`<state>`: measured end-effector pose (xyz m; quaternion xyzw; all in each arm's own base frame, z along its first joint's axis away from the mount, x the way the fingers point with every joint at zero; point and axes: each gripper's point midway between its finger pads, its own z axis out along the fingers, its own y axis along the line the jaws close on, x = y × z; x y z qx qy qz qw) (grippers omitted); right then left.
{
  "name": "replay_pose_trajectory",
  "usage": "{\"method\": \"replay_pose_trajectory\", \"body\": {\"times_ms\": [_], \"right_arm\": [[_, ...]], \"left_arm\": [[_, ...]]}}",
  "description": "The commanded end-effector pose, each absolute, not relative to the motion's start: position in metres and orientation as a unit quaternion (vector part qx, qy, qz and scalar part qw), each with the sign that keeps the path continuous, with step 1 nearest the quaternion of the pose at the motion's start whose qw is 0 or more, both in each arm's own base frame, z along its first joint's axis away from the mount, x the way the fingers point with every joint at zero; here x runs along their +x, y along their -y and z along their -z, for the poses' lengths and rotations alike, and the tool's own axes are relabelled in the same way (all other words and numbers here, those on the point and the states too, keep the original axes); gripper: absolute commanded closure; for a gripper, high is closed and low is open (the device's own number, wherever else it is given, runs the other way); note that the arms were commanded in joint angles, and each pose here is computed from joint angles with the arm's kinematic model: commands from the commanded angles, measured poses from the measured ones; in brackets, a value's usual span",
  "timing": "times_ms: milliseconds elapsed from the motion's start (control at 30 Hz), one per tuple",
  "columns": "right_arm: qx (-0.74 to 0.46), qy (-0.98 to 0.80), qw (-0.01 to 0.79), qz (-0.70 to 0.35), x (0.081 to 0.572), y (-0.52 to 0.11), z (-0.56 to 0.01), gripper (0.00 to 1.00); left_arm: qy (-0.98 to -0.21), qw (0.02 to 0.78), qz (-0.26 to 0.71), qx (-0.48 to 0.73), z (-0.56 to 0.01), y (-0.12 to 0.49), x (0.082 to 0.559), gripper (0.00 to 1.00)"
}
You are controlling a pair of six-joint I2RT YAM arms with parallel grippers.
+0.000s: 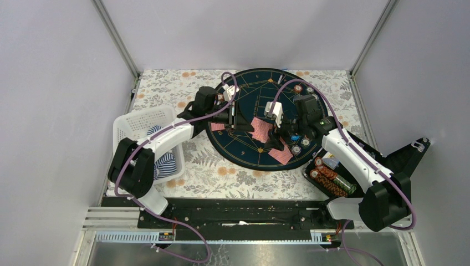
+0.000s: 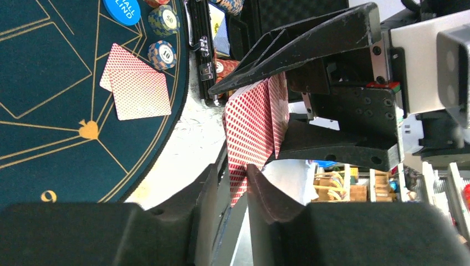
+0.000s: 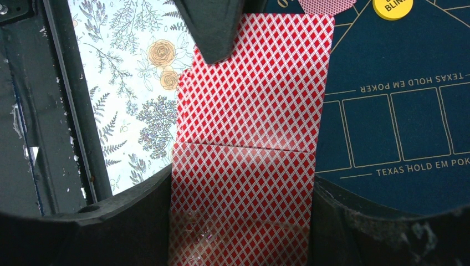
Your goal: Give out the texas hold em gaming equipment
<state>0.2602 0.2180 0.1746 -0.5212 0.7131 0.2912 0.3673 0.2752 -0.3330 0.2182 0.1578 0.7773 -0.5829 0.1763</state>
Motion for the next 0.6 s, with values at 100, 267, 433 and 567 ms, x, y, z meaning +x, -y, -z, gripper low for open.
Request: {"method": "replay_pose_trajectory", "body": {"times_ms": [100, 267, 433, 567], "right_arm": [[-0.529, -0.679, 0.415, -0.293, 0.268, -0.228, -0.209, 1.0], [-0.528, -0.68, 0.416, -0.294, 0.268, -0.228, -0.209, 1.0], [-0.525, -0.68, 0.419, -0.293, 0.269, -0.229, -0.211, 1.0], [-0.515, -0.685, 0.423, -0.295, 0.273, -0.228, -0.213, 1.0]], "left_arm": [[-0.754, 0.234, 0.59, 0.167, -0.251, 0.319, 0.281, 0.89], [-0.752, 0.245, 0.59, 0.164, -0.256, 0.312, 0.283, 1.0], [-0.745, 0.252, 0.598, 0.155, -0.265, 0.305, 0.286, 1.0], [-0.733, 0.267, 0.611, 0.132, -0.278, 0.288, 0.297, 1.0]]}}
